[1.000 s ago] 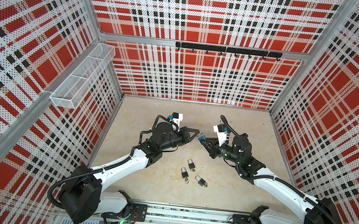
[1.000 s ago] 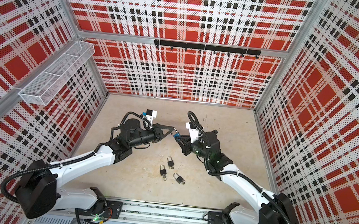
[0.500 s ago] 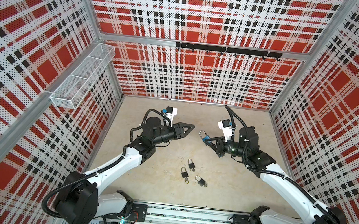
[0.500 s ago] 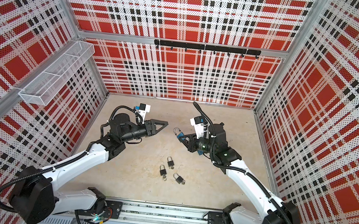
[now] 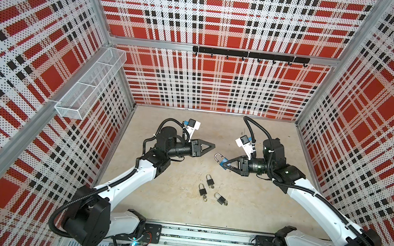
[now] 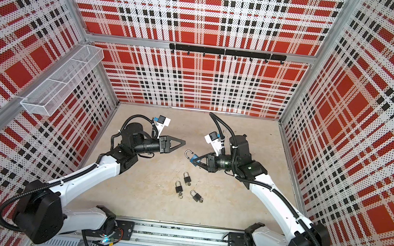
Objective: Lock with the key
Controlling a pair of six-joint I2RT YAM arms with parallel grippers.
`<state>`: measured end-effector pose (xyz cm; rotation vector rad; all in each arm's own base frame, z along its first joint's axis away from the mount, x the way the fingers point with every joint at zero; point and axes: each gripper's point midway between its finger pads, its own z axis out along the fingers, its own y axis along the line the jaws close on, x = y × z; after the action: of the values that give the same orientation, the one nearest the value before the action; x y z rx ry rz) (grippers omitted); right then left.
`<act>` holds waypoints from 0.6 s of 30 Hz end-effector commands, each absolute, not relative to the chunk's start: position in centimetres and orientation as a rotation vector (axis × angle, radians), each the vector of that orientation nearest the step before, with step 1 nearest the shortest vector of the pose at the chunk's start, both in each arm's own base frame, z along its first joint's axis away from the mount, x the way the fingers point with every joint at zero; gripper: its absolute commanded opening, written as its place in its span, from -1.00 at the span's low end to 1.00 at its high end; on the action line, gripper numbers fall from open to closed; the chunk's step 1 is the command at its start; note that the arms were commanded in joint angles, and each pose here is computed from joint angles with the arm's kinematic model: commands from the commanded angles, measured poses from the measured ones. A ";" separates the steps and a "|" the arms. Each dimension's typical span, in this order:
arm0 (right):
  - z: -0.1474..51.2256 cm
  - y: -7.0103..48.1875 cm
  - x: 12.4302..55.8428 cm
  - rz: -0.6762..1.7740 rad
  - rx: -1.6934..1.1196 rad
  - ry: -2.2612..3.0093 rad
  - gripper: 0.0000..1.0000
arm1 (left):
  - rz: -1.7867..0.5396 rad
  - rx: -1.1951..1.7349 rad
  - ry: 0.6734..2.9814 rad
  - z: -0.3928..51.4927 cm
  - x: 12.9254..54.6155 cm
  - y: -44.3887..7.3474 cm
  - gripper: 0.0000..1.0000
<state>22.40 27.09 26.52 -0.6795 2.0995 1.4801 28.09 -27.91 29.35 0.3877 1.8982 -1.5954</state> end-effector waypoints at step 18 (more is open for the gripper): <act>29.0 27.7 21.9 1.594 -0.763 1.998 -1.00 | -1.706 0.568 1.877 29.9 24.6 -29.5 -0.57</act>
<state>21.55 27.28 26.67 -0.7018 2.1074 1.5825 25.25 -29.38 29.49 0.5265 1.8993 -1.6923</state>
